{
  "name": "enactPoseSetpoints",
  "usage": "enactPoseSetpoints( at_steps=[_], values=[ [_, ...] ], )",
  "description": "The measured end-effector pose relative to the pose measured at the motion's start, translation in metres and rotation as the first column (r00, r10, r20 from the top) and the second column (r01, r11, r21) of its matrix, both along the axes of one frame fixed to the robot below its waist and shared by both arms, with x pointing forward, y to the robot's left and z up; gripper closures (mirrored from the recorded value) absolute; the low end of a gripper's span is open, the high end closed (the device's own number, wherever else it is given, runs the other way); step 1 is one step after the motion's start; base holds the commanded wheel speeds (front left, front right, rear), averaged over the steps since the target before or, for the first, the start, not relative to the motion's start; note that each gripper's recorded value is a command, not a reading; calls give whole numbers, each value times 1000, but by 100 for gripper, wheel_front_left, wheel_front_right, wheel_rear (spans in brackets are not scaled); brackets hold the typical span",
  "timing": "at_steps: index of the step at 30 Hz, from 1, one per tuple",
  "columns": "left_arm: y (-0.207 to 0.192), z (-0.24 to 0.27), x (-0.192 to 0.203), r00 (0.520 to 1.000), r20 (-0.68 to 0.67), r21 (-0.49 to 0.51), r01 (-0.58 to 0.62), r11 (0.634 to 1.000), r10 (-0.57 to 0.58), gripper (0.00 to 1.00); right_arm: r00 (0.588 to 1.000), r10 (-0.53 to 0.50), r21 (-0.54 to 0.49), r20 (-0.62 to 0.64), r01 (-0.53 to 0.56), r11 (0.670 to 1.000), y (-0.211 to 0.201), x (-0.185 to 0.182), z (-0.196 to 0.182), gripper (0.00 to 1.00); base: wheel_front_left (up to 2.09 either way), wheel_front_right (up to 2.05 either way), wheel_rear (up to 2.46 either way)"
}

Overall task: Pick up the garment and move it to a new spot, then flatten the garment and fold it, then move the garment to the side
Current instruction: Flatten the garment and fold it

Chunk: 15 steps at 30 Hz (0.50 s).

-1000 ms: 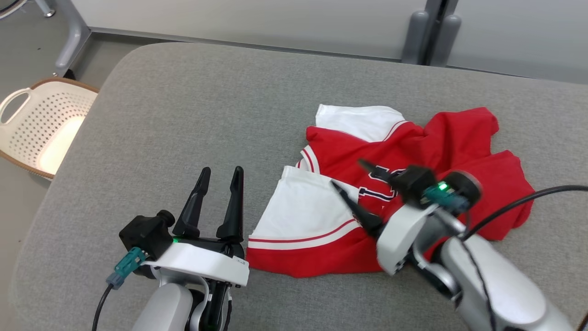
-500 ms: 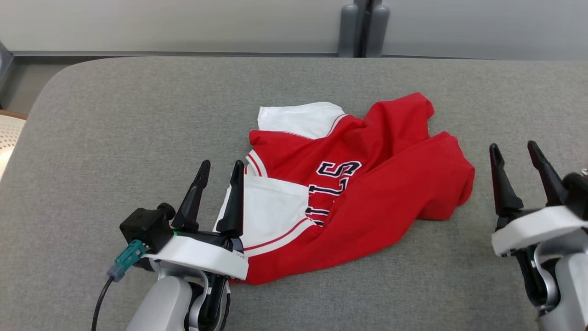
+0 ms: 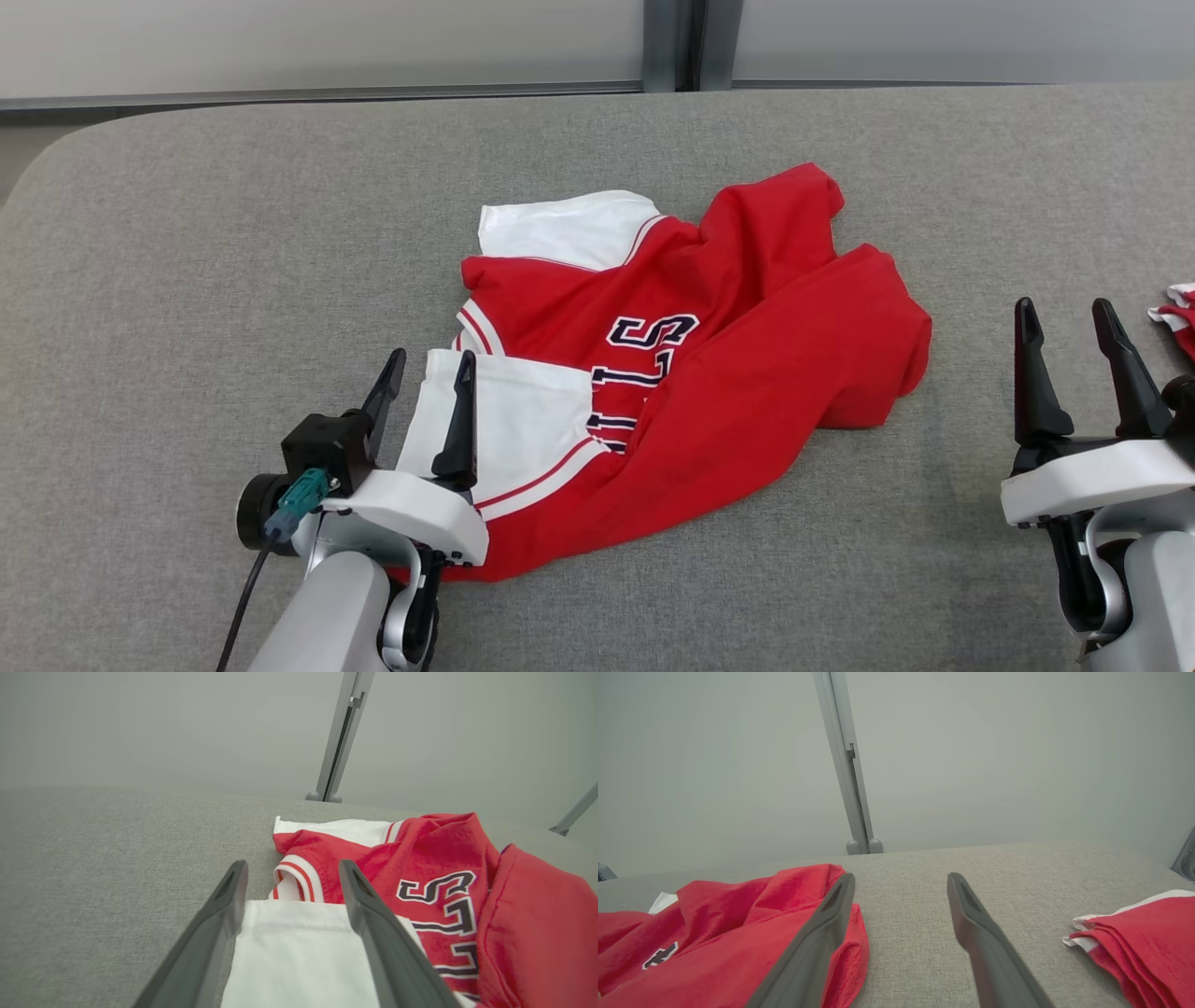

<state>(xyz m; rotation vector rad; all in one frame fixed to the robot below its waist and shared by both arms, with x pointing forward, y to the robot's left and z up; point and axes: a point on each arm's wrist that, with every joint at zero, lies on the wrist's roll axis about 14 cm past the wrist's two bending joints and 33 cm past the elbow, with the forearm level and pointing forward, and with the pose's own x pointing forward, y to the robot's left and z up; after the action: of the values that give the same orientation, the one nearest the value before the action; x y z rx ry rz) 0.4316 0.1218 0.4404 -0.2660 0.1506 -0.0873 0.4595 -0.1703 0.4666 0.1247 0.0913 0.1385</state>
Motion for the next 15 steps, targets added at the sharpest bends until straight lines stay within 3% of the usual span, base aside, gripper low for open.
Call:
enactPoseSetpoints(
  at_steps=[5,15],
  values=[
    [5,-31,7,992,-119,126,57,990,-42,0,1000,-4,9,-20,4,1000,1,-1,-8,0,0,0,0],
    [14,-65,17,962,-259,239,147,960,-83,0,998,-20,12,-55,21,1000,-3,-3,-23,0,0,0,0]
  ],
)
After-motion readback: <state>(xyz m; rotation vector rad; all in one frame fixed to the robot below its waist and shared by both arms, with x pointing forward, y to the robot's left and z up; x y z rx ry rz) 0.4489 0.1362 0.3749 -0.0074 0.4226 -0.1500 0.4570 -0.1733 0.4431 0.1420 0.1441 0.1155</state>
